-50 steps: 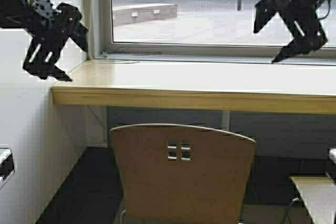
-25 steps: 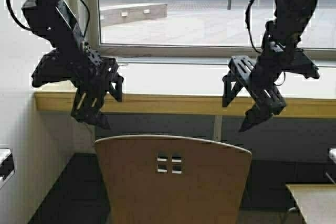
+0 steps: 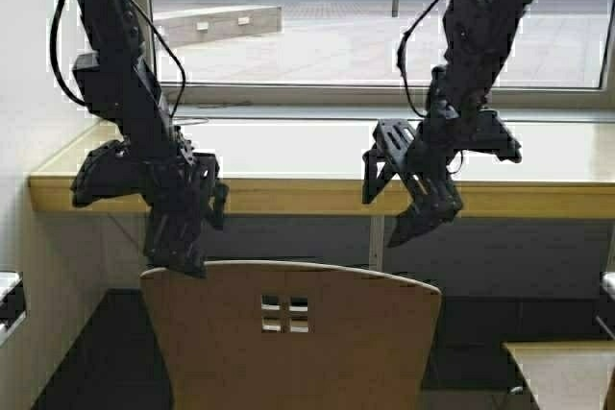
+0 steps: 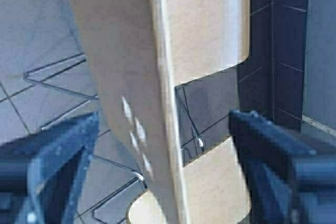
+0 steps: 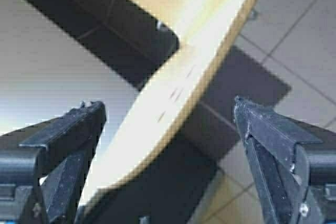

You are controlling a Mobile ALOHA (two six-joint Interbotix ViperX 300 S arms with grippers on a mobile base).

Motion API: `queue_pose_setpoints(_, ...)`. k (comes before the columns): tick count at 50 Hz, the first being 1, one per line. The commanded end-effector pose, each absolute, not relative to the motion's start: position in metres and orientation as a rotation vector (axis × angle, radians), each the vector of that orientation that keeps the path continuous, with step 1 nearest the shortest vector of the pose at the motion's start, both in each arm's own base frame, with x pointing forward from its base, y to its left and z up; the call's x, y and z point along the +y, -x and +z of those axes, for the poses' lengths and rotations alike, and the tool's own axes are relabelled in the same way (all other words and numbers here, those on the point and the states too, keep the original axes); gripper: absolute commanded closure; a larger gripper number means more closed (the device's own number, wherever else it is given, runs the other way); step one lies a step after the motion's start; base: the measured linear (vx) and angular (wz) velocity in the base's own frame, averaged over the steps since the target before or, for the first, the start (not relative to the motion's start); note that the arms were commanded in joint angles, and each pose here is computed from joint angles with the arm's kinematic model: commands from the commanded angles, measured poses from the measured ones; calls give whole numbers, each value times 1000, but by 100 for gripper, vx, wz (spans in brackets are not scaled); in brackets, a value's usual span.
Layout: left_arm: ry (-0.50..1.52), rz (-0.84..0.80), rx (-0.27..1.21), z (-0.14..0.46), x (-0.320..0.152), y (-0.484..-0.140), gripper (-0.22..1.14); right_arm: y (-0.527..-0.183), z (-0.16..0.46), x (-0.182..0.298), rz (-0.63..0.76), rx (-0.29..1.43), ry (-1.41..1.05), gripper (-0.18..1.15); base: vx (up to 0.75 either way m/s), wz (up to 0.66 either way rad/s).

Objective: Push the chairs under the table

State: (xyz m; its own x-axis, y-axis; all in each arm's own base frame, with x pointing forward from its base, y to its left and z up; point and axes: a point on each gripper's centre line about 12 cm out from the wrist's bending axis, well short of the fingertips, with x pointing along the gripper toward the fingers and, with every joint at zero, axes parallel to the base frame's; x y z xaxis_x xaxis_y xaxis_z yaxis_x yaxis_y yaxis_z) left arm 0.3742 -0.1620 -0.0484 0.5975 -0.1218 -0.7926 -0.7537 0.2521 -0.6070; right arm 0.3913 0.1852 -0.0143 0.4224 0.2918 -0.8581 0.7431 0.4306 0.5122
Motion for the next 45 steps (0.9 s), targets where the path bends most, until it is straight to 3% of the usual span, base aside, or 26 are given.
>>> queue_pose_setpoints(1, 1298, 515, 834, -45, -160, -384, -11, -397, -13, 195, -347, 1158, -1151, -6, 7, -5)
queue_pose_setpoints(45, 1275, 645, 857, -108, -133, -388, -11, -392, -94, 227, -407, 1307, -1193, -6, 4, -4)
